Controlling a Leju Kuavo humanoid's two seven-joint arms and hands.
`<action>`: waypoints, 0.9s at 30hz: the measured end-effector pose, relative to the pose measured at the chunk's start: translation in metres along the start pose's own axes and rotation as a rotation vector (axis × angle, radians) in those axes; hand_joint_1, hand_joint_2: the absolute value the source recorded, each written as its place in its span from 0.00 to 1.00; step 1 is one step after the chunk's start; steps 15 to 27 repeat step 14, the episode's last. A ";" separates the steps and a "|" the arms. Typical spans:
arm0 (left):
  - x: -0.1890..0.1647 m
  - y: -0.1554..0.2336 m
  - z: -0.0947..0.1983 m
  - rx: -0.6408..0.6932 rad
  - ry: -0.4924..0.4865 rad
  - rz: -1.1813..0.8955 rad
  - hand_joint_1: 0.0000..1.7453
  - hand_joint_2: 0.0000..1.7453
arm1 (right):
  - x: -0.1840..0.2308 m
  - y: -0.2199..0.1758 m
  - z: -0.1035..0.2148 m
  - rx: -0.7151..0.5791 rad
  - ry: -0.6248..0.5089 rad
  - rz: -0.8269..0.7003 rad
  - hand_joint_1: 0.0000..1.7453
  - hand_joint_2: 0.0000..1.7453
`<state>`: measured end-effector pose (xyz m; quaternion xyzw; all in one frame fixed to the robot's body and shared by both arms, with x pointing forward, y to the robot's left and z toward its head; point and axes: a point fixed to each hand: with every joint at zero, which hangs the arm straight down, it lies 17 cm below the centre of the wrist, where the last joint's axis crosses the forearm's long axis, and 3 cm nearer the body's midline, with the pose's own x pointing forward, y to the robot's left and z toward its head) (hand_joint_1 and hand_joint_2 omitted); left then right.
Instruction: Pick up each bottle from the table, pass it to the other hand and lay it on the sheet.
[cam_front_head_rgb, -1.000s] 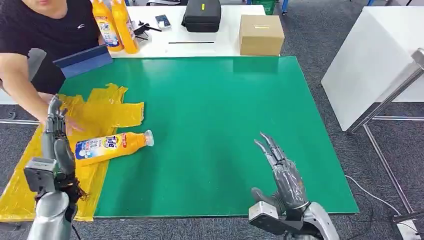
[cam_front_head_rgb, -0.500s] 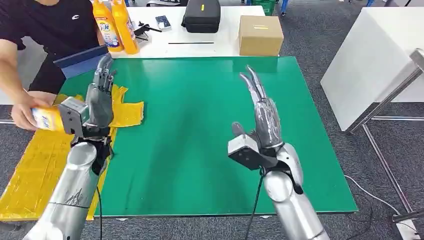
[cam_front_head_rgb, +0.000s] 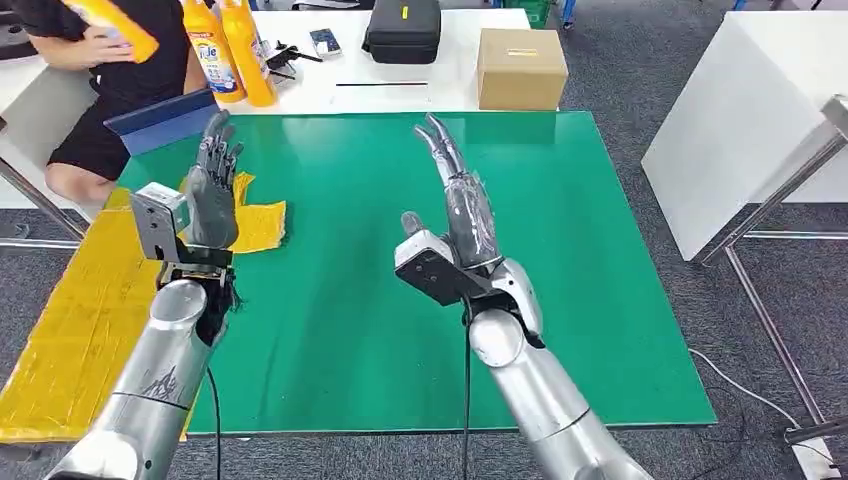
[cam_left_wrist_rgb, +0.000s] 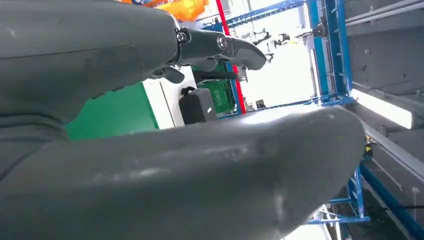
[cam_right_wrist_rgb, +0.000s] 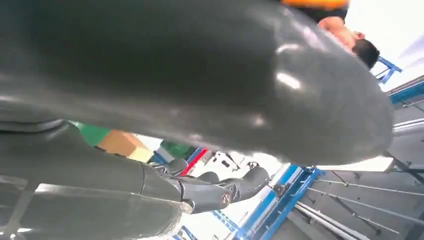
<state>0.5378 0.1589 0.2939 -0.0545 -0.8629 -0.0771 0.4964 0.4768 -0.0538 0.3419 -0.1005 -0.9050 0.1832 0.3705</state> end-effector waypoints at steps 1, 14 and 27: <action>0.001 0.000 0.000 0.002 -0.001 -0.003 0.00 0.00 | 0.000 0.002 0.000 0.003 0.004 -0.002 0.00 0.00; 0.002 -0.004 0.002 -0.003 -0.003 -0.016 0.00 0.00 | -0.005 0.013 0.003 0.023 0.026 -0.002 0.00 0.00; 0.002 -0.004 0.002 -0.003 -0.003 -0.016 0.00 0.00 | -0.005 0.013 0.003 0.023 0.026 -0.002 0.00 0.00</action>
